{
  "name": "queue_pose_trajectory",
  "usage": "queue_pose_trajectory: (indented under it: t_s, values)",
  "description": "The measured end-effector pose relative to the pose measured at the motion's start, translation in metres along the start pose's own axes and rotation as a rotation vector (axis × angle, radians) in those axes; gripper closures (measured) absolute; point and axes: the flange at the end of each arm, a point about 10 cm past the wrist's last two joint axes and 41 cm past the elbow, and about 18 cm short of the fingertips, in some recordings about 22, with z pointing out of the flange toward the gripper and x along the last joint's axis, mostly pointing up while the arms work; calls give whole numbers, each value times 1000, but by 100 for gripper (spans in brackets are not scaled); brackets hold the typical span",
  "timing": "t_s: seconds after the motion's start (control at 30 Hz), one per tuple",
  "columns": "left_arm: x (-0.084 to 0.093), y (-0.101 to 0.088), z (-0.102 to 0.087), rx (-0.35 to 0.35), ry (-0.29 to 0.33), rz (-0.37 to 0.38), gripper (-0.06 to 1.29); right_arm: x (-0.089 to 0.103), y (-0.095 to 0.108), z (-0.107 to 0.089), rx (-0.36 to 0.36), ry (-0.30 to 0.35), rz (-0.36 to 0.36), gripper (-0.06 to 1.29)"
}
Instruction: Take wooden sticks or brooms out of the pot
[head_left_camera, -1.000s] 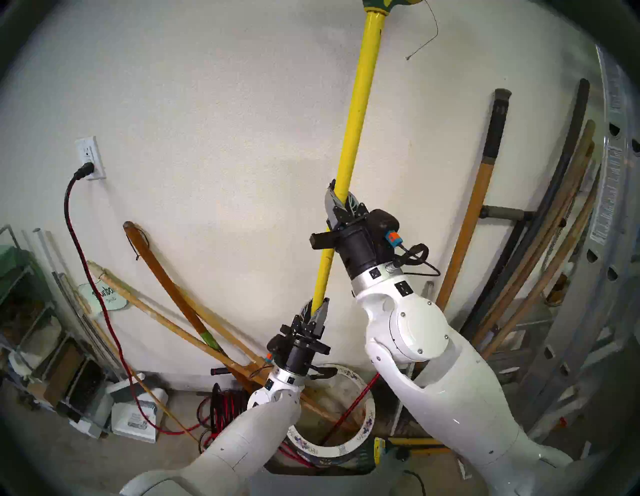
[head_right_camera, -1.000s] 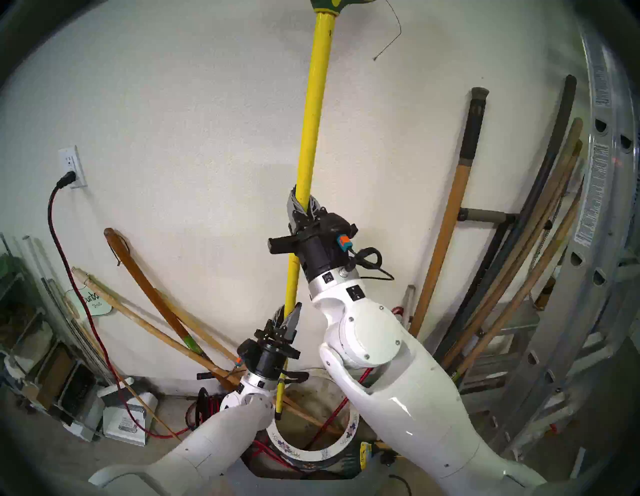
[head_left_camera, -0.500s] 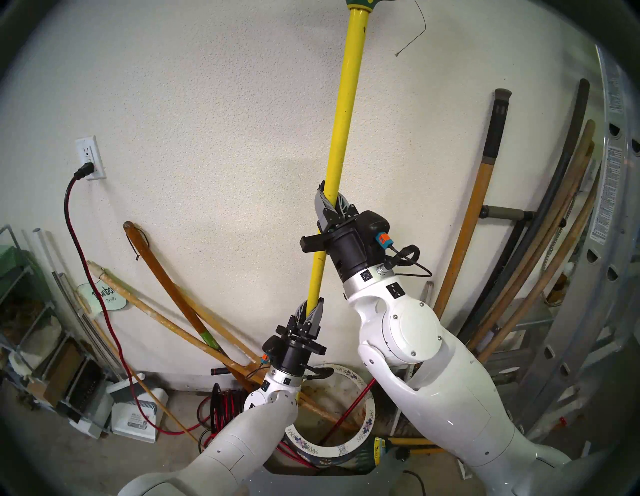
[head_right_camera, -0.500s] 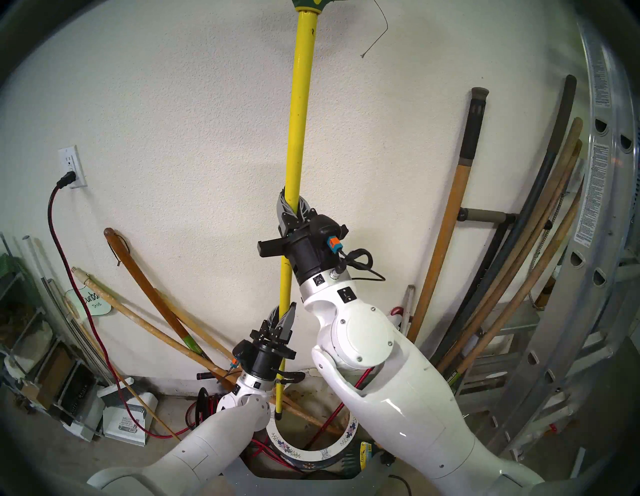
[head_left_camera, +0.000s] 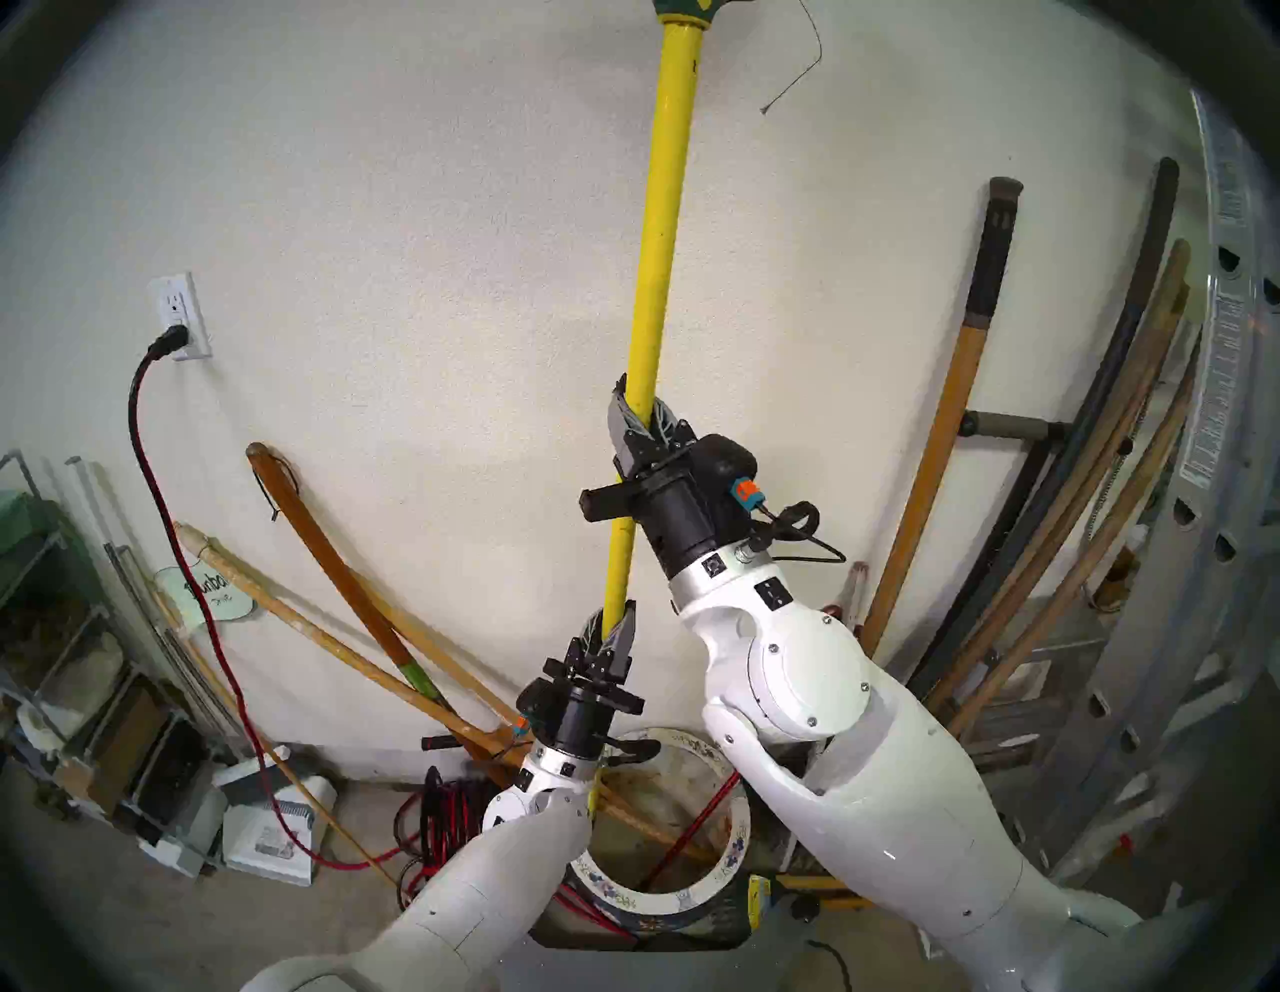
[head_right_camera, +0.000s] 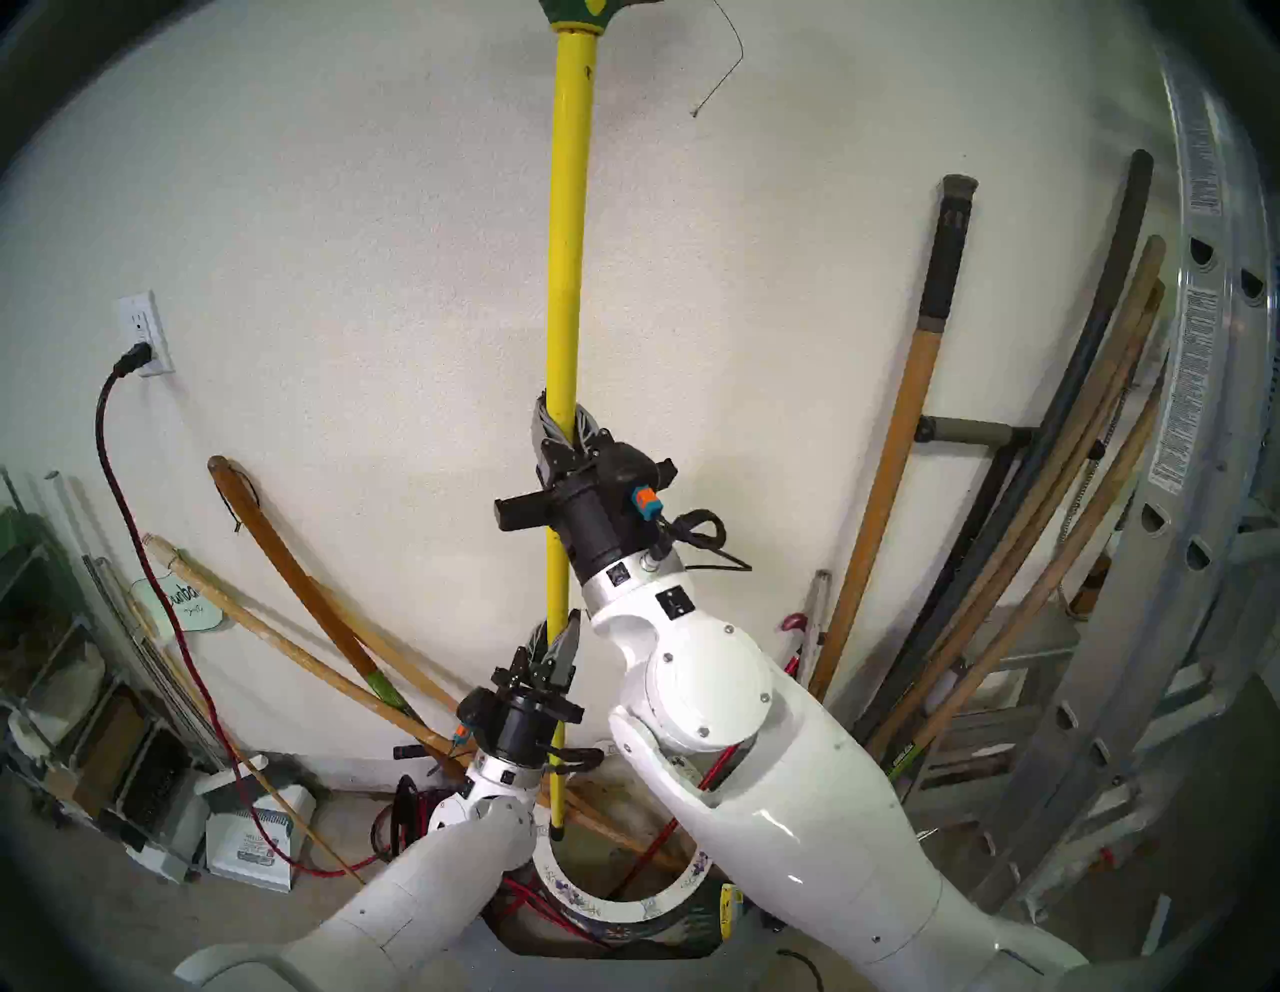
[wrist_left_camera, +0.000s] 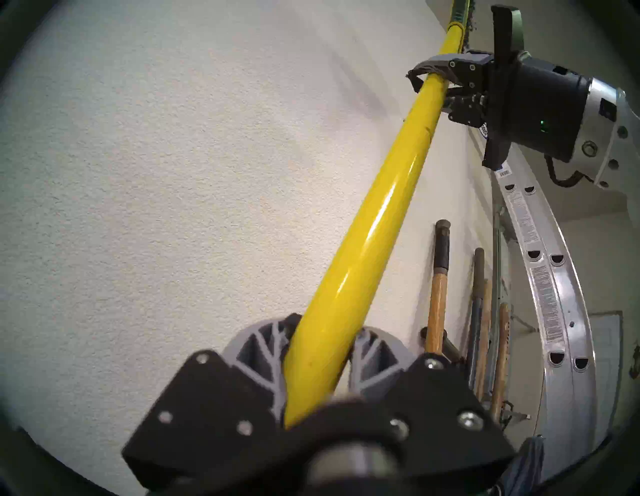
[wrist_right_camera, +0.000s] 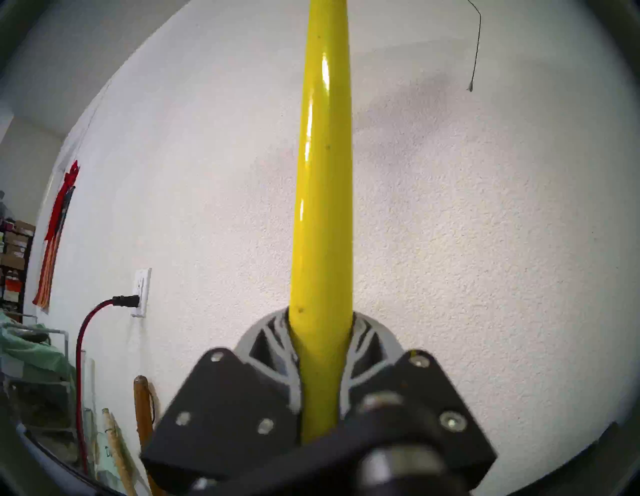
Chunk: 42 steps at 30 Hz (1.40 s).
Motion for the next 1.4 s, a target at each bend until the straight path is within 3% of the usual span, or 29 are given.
queue_pose_trajectory:
  t_s: [1.4]
  values:
    - [33,-26,-22,74,50,72,98,-10,-72,14,101,-33,42,111]
